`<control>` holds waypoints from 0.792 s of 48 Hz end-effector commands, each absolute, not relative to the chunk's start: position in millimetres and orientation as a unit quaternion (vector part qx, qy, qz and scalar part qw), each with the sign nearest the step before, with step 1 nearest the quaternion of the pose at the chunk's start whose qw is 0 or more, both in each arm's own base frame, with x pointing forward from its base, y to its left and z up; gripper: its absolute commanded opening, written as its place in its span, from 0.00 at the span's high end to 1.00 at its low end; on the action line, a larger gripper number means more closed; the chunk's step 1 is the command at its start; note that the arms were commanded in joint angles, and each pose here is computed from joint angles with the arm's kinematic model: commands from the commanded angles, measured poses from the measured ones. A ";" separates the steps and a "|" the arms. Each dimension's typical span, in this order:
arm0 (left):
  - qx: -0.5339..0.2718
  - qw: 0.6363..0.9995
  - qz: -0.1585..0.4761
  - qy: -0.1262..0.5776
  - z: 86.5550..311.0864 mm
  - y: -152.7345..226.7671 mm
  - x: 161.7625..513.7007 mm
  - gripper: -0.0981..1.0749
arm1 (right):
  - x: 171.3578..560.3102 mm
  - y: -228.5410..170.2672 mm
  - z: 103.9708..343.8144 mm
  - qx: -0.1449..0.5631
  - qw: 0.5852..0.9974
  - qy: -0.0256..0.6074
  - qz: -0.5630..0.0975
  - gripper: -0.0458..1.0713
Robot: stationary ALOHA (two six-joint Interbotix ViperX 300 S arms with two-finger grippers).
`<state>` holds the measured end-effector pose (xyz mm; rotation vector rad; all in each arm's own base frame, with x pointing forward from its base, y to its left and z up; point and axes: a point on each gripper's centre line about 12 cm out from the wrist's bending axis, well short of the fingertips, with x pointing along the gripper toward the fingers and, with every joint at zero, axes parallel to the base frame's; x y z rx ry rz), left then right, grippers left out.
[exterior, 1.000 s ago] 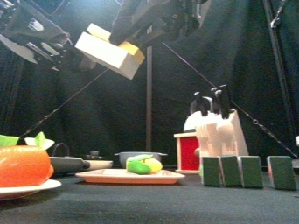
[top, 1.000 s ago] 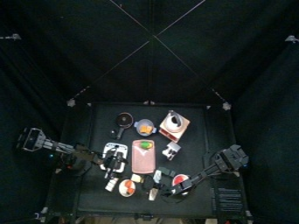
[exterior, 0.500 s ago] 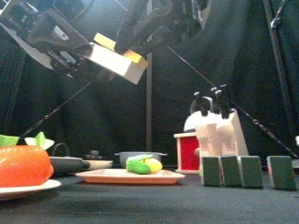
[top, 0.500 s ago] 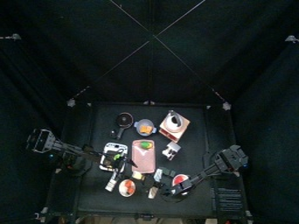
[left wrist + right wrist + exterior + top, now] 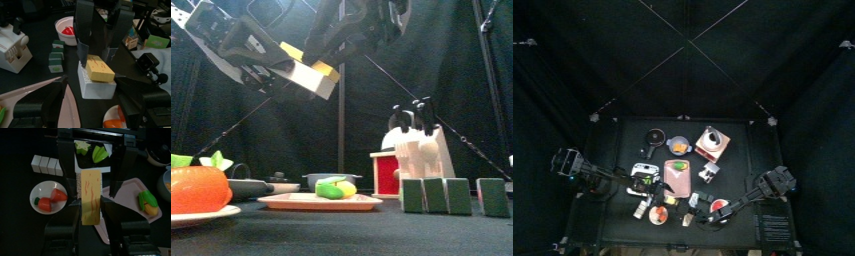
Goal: Grab egg sushi with both hands
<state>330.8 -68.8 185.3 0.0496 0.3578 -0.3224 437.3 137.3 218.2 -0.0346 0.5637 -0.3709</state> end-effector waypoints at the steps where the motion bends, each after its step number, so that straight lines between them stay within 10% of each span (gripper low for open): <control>1: 0.024 0.974 -0.160 0.159 195.4 -69.5 336.8 0.09 | 440.5 136.9 239.0 -0.002 0.950 0.255 -0.182 0.83; 22: 0.025 0.974 -0.160 0.161 194.5 -70.3 342.9 0.14 | 440.7 137.0 239.5 -0.001 0.950 0.254 -0.182 0.83; 38: 0.026 0.974 -0.157 0.160 194.7 -67.2 342.2 0.46 | 440.7 137.0 239.5 -0.001 0.950 0.254 -0.182 0.83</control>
